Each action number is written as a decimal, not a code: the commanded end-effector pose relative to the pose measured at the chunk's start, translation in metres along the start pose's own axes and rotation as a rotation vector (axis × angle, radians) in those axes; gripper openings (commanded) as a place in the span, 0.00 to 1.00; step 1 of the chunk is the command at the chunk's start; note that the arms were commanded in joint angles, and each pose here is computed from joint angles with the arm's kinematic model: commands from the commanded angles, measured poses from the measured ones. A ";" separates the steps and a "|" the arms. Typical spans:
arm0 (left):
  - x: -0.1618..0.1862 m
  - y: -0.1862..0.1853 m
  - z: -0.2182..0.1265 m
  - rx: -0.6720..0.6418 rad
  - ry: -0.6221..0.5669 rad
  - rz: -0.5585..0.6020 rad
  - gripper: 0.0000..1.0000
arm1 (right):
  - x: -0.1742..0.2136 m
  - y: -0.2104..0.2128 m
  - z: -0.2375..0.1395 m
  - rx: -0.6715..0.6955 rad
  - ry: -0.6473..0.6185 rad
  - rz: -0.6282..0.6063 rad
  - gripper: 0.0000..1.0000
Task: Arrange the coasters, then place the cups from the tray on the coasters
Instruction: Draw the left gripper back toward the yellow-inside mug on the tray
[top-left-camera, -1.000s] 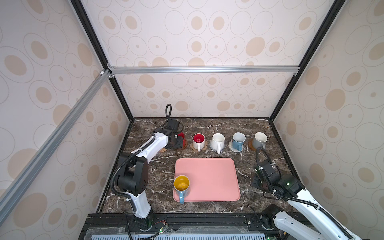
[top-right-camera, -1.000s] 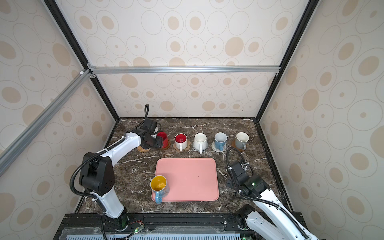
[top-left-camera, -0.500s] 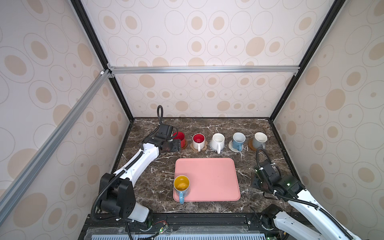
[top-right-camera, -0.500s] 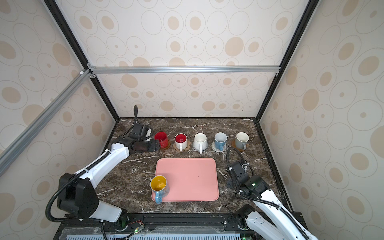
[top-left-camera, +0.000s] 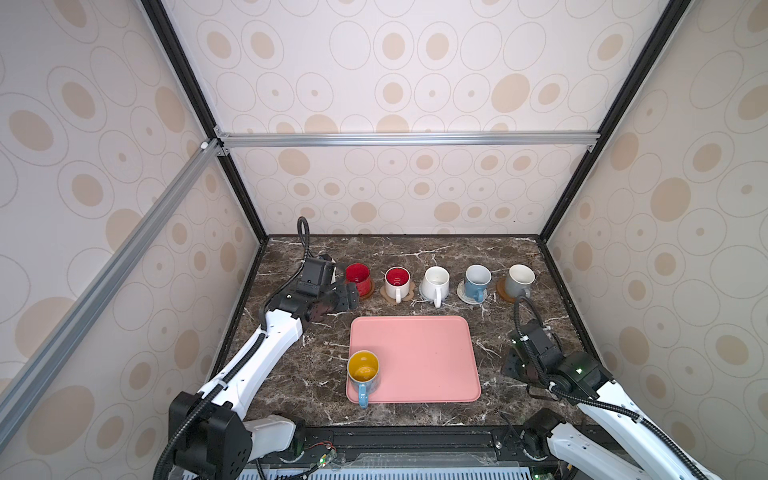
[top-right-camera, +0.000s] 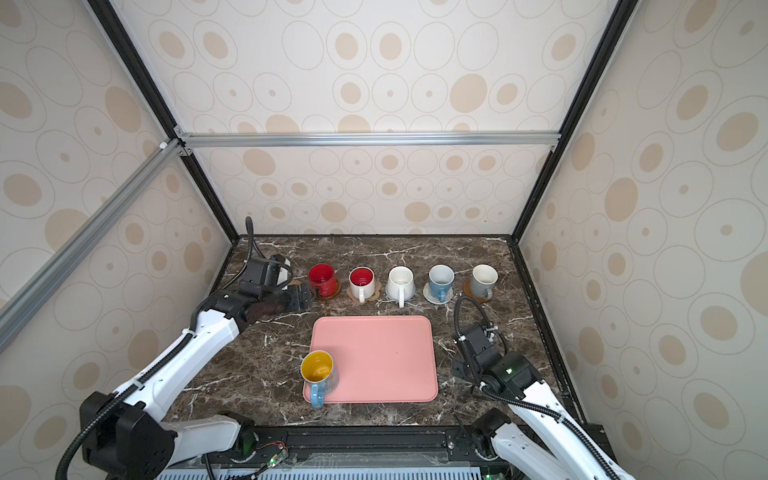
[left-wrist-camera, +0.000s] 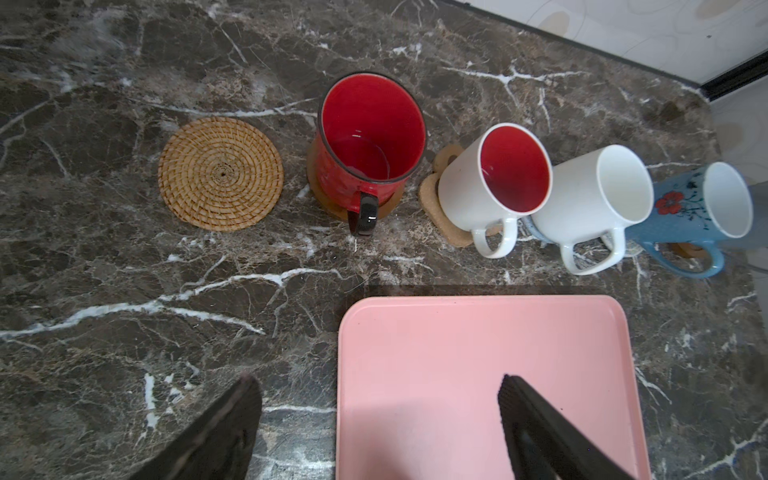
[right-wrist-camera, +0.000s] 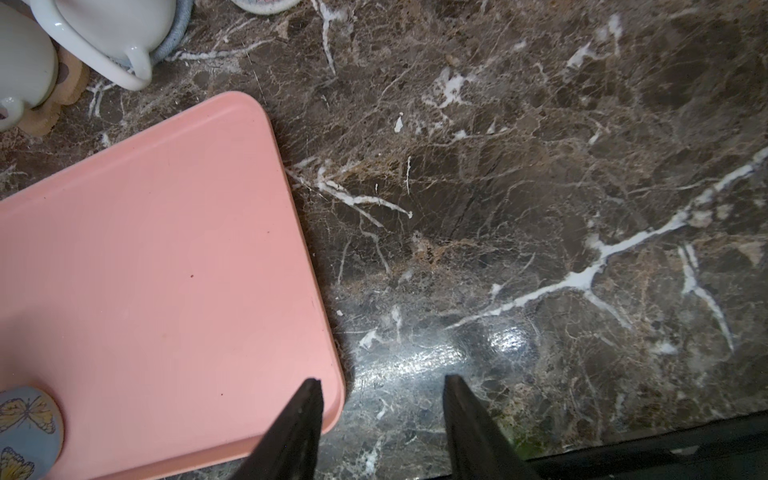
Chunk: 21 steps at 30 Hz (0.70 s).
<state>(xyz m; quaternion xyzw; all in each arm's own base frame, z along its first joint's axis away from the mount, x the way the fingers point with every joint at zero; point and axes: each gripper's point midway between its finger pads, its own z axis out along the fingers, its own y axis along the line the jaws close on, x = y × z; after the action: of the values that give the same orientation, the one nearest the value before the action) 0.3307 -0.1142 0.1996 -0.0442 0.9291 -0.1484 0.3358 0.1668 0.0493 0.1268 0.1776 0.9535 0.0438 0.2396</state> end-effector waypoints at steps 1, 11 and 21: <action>0.003 -0.014 -0.018 0.090 -0.011 0.005 0.90 | -0.002 0.001 0.000 0.007 0.004 -0.008 0.51; 0.026 -0.016 -0.078 0.117 -0.020 0.005 0.89 | -0.005 0.023 0.015 -0.025 0.048 -0.054 0.51; 0.067 -0.042 -0.090 0.188 0.056 -0.037 0.87 | -0.010 0.054 0.031 -0.064 0.112 -0.110 0.51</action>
<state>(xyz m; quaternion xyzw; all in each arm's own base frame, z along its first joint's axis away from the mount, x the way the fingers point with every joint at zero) 0.2344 -0.1422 0.2483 -0.0093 0.9089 -0.2446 0.3377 0.1955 0.0855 0.1033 0.1241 0.9736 0.0514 0.1844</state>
